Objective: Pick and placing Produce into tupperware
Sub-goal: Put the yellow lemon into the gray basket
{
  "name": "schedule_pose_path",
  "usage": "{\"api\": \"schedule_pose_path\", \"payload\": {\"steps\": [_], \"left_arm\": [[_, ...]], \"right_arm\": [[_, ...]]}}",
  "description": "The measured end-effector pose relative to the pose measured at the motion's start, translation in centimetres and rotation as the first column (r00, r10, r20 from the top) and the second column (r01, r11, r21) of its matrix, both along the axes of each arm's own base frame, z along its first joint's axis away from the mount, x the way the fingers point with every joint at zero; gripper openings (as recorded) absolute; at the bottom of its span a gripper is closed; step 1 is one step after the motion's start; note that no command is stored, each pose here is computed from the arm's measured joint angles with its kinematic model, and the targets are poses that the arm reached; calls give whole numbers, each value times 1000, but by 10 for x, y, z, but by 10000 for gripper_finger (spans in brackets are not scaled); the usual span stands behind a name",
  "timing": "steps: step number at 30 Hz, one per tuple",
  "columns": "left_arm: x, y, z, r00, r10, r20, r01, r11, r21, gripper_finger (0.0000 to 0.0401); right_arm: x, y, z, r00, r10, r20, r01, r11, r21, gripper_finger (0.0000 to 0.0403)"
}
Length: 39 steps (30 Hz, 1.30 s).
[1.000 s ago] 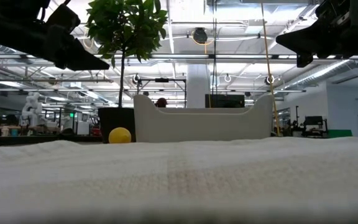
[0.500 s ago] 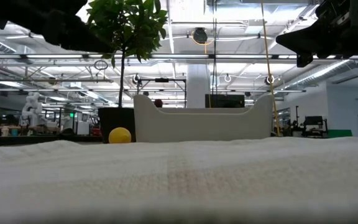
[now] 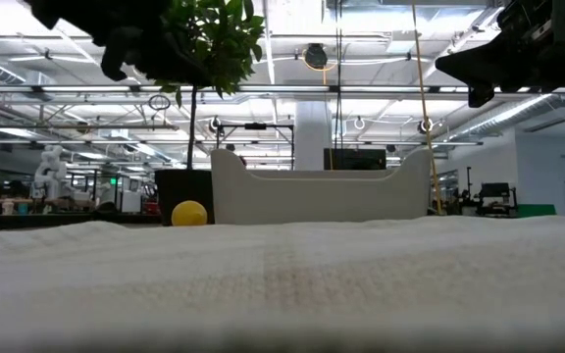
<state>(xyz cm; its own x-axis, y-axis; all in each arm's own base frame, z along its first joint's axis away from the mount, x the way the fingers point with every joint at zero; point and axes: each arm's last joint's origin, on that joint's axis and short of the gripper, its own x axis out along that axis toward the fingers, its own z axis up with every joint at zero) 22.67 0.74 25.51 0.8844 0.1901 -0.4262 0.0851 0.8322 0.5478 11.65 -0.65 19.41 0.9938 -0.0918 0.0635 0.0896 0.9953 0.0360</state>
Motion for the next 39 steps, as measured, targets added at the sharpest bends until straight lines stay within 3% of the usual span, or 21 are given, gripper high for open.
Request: {"api": "schedule_pose_path", "payload": {"steps": [6, 10, 16, 23, 29, 33, 39], "left_arm": [[19, 4, -8, 984, 10, -178, -8, 1000, 10, 2], [25, 9, -12, 964, 30, -264, -32, 999, -3, 21], [26, 12, -12, 952, -9, -306, -3, 999, -40, 91], [25, 11, -13, 946, -68, -317, 39, 995, -95, 213], [23, 11, -17, 945, -13, -326, -43, 985, -164, 308], [21, 13, -21, 940, 31, -339, -111, 970, -218, 333], [23, 15, -30, 921, 46, -386, -147, 960, -238, 327]], "right_arm": [[0, 0, 0, 1000, 0, -2, 0, 1000, 0, 0], [0, 0, -1, 1000, 0, -16, 0, 1000, -2, 0], [0, 0, -2, 1000, 0, -17, 0, 1000, -3, 0], [0, 0, -2, 1000, 0, -17, 0, 1000, -7, 0], [0, 0, -2, 1000, -1, -18, 1, 1000, -9, 0], [0, 0, -2, 1000, -1, -18, 1, 1000, -10, 0], [0, 0, -2, 1000, -1, -18, 1, 1000, -10, 0]]}}
